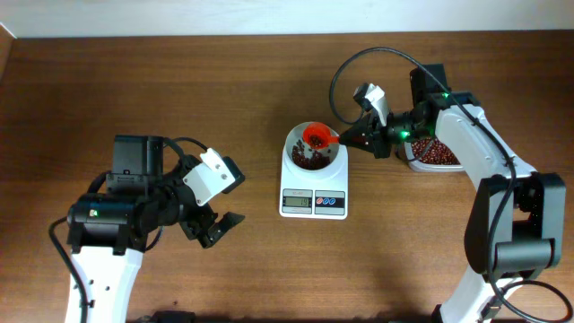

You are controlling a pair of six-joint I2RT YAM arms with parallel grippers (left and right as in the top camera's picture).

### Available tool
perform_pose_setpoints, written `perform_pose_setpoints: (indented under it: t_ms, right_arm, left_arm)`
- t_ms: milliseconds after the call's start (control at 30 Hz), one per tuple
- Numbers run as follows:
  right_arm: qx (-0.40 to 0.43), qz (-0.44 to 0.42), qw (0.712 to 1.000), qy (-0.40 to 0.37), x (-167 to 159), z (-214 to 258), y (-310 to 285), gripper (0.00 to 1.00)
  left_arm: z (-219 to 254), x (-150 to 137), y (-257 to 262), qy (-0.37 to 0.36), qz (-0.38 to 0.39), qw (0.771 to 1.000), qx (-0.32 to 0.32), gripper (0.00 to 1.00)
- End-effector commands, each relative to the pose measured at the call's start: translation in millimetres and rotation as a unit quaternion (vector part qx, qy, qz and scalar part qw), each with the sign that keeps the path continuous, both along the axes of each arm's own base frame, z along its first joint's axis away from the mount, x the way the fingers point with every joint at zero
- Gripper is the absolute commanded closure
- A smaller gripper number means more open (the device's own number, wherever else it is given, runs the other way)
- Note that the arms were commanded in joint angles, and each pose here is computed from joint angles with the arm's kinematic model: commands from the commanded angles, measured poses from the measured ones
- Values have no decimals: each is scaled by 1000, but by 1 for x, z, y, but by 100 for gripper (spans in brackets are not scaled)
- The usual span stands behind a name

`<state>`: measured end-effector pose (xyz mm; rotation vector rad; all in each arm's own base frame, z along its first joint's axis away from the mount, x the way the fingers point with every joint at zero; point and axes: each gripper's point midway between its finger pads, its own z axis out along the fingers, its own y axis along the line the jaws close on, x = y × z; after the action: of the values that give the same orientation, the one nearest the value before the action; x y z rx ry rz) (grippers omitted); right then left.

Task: Scoop and weigh 50g on scale
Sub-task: 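Tilt the scoop to pour beans into the bowl on the scale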

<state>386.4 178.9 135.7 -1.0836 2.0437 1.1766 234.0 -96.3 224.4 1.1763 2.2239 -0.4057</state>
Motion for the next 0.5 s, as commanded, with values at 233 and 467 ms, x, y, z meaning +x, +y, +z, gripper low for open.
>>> perform_pose_setpoints:
  t_ms: [233,467]
  right_arm:
    - [1,-10,1000,-28,8,16,2,96]
    - [1,15,998,-55,1,18,2,96]
  left_arm:
    - [4,0,-1,-7,-6,1000,-6,1]
    - [4,0,-1,-7,-6,1000,-6,1]
